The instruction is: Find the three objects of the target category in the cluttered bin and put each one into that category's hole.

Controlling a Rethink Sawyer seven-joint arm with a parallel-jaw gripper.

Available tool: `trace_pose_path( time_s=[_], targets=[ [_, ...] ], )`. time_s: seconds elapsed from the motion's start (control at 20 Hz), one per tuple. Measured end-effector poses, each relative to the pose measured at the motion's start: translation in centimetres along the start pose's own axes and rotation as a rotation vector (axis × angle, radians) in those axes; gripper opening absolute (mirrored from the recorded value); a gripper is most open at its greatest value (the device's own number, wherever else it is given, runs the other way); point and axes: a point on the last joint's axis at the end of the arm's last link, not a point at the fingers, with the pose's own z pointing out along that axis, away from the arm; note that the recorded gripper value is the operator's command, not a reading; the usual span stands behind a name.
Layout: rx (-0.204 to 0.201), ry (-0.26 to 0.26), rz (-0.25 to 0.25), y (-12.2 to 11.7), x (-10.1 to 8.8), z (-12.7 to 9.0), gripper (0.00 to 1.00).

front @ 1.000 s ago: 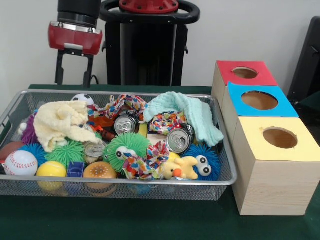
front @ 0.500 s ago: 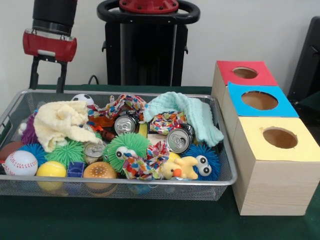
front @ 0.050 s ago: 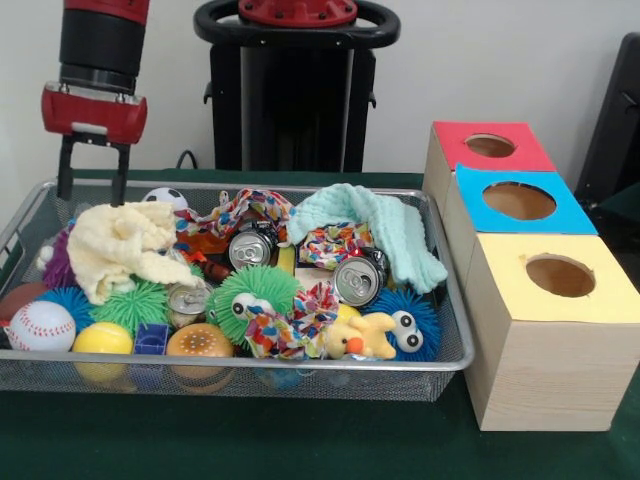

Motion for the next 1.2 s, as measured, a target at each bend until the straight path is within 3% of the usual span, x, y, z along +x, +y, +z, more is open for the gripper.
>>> trace_pose_path(
  time_s=[0.15,0.65,0.9,1.2],
  targets=[
    [-0.009,-0.008,0.002,0.4,0.0,0.6,1.00],
    [-0.045,-0.029,0.075,2.8,0.2,2.7,1.00],
    [-0.052,-0.013,0.099,3.4,1.2,3.7,1.00],
    [-0.061,0.023,0.087,4.2,2.8,4.7,1.00]
  ],
)
